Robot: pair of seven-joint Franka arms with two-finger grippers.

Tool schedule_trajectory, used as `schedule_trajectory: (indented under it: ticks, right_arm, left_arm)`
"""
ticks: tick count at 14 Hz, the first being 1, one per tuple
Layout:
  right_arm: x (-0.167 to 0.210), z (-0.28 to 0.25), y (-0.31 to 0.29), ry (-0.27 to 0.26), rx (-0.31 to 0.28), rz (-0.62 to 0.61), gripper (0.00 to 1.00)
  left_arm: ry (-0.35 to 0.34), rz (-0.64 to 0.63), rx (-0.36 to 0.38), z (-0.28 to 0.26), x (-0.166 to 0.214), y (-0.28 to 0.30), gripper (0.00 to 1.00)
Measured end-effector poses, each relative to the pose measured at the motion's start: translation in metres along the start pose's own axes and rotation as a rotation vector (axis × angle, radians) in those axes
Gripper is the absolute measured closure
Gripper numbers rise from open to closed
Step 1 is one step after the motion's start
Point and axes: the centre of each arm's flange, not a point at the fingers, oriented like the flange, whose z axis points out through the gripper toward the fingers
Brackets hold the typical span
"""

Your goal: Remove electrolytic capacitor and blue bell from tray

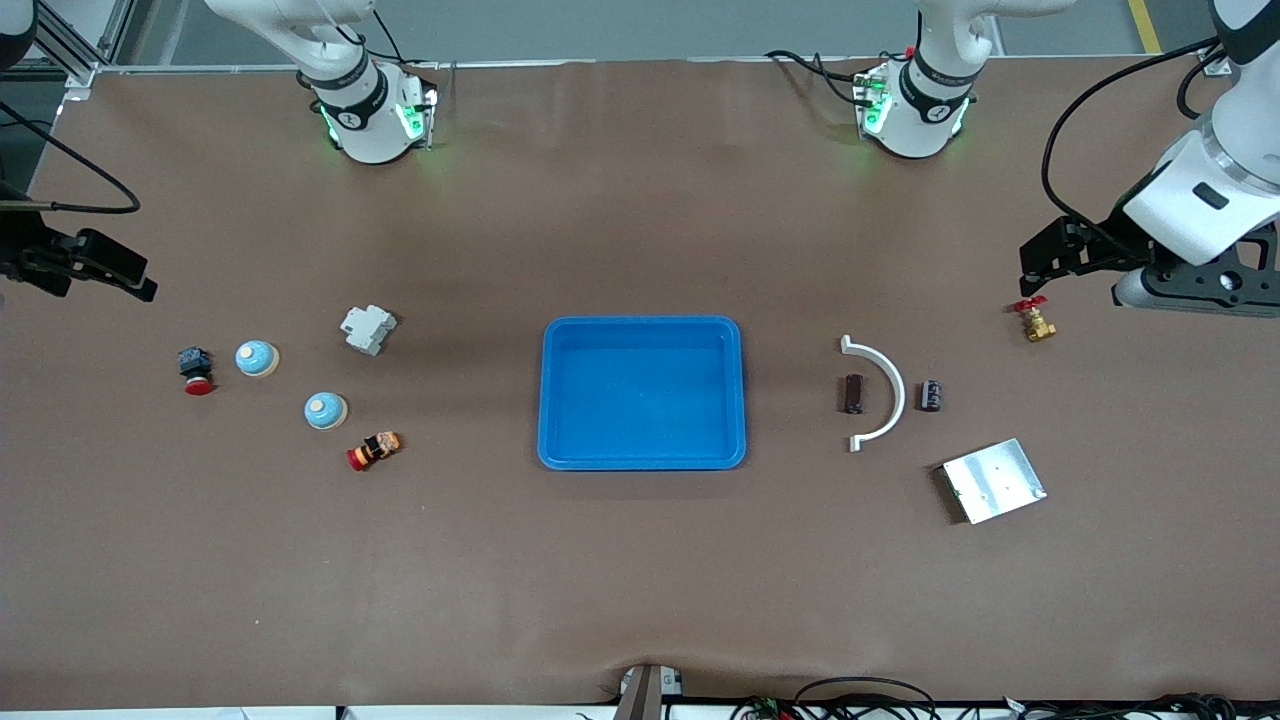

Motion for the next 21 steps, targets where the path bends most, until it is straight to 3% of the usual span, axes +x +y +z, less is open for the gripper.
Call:
schedule_trajectory:
  ticks: [11,21]
  right_arm:
    - [-0.002,-0.017,0.002,0.061,0.001,-0.028,0.0]
    - [-0.001,-0.017,0.004,0.064,0.001,-0.024,0.0]
  left_arm:
    - [-0.024,0.019,0.039,0.003,-0.003,0.004,0.0]
    - [-0.02,0.047,0.037,0.002,-0.004,0.022,0.0]
